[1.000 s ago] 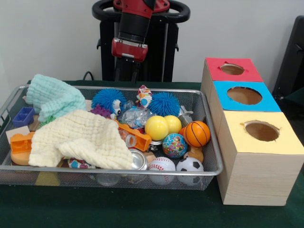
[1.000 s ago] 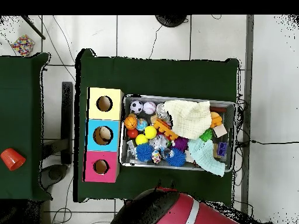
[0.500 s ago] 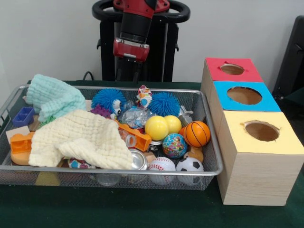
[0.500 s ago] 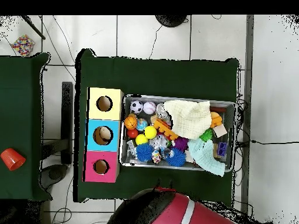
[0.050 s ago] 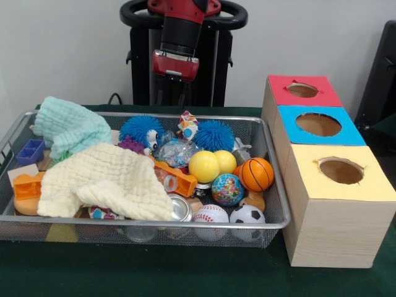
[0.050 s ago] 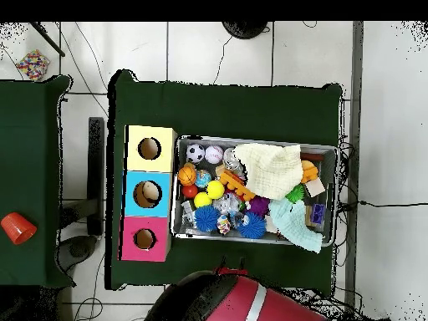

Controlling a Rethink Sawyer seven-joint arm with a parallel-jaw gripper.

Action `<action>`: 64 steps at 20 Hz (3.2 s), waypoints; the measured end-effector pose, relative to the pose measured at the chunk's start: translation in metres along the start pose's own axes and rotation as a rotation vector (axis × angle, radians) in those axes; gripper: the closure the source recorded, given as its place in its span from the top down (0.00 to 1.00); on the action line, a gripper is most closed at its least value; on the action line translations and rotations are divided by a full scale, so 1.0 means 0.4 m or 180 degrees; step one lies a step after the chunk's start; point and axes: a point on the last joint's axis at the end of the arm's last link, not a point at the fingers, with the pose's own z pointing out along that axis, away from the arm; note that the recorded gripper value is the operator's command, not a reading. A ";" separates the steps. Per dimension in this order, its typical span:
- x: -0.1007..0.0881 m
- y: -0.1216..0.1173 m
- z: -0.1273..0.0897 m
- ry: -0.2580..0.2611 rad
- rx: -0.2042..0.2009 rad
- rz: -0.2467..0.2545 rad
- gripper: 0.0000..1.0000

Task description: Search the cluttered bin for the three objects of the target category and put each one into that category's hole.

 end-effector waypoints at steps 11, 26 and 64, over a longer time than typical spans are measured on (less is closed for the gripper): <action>-0.005 0.018 -0.001 -0.0013 -0.0006 -0.0057 1.00; 0.038 0.041 0.009 0.0125 -0.0059 -0.0086 1.00; 0.043 0.087 0.021 0.0048 -0.0013 -0.0179 1.00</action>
